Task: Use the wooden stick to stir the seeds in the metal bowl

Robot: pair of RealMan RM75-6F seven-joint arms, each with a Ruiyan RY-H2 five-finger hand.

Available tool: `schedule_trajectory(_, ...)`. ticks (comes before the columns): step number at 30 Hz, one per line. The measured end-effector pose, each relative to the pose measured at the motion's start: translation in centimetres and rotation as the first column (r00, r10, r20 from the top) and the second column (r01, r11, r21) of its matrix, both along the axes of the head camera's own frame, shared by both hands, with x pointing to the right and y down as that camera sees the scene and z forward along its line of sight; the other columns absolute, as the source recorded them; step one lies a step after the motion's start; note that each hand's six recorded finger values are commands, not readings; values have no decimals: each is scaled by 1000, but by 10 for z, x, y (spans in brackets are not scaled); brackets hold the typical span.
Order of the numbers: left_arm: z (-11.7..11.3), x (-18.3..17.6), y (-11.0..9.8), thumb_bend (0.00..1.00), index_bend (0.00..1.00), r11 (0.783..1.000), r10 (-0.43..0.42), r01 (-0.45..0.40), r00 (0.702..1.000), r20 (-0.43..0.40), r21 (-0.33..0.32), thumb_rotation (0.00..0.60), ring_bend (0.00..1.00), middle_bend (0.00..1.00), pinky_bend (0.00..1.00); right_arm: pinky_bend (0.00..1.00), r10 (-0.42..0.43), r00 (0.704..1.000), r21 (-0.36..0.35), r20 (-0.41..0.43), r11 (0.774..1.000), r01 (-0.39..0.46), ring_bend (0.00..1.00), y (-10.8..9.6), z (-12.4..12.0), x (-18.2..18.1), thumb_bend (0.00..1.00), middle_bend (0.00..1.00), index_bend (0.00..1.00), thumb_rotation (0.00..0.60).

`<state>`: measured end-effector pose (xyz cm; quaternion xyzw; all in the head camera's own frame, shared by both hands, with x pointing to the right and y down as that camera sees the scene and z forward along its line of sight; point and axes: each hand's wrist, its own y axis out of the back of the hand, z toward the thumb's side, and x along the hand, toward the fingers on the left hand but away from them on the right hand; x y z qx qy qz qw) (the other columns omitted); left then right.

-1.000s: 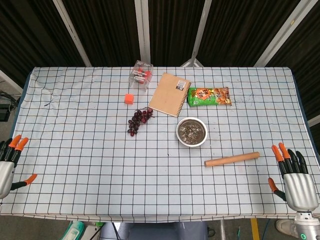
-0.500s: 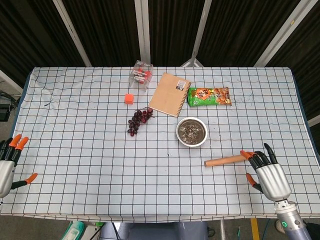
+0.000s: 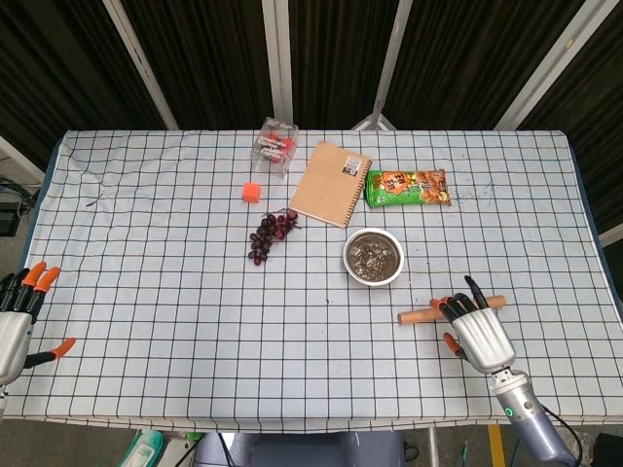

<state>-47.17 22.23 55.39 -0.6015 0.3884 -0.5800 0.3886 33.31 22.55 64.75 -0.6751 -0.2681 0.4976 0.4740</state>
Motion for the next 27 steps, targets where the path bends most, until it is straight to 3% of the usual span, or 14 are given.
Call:
schedule_trajectory(14,1,0,-1,65,0,1000,-5,5,1000,-3,-10,600,0,0,0,0,-1,1000,-39,-28,999,0,294,-2,36,-14,363,378,374,600)
schedule_trajectory(27,2,-1,-1,65,0,1000,-10,10,1000,-5,-13,600,0,0,0,0,31,1000,-28,-5,999,-31,295,-6,47,-20,363,383,408,600)
